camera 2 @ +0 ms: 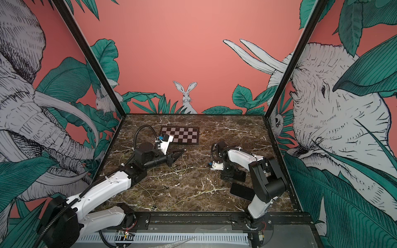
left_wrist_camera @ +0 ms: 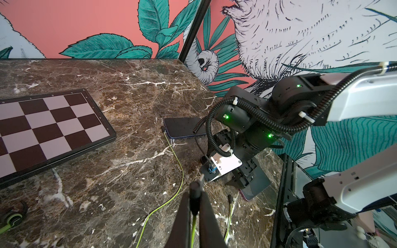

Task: Plug wired earphones into phones
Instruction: Pick up the phone at the center of the board.

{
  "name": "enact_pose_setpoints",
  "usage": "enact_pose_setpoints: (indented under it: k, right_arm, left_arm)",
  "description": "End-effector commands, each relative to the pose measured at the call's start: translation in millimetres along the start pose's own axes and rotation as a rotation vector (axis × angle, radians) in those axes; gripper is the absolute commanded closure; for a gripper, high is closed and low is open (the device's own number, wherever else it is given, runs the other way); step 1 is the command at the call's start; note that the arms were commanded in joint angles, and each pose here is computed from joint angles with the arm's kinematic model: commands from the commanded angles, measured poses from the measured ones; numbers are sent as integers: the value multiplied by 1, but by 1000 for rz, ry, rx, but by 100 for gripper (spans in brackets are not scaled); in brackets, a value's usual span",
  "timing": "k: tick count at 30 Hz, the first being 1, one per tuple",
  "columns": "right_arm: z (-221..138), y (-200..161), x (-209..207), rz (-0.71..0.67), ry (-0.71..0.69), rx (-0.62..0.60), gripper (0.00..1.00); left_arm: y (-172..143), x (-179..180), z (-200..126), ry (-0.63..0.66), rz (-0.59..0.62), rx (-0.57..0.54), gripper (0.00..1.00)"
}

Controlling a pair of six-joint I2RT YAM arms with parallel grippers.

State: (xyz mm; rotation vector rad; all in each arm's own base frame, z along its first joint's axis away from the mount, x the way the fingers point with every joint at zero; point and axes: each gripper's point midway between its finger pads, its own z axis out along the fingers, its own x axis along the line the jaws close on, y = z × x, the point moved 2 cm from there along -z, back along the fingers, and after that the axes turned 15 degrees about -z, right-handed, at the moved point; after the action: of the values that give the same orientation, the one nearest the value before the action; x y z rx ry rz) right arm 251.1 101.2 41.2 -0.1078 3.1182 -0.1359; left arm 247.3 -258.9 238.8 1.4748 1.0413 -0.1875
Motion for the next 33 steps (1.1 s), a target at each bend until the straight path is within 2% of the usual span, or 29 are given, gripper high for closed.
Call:
enact_pose_setpoints:
  k: [1,13,23,26,30,33]
  right_arm:
    - [8,-4,1,-16,44,2,7]
    - [22,-9,4,-4,93,8,9]
    - [30,-10,8,5,98,14,23]
    - [30,-7,8,3,86,4,30]
    - [25,-4,1,13,43,-18,33]
    - [8,5,-8,26,-31,-90,33]
  left_arm:
    - [12,-15,-4,-42,17,-36,100]
    - [10,-12,-2,-36,14,-30,100]
    - [10,-11,-1,-32,12,-28,100]
    - [10,-11,-1,-30,12,-29,100]
    - [11,-11,-3,-19,18,-34,100]
    - [12,-9,-4,-6,27,-42,100]
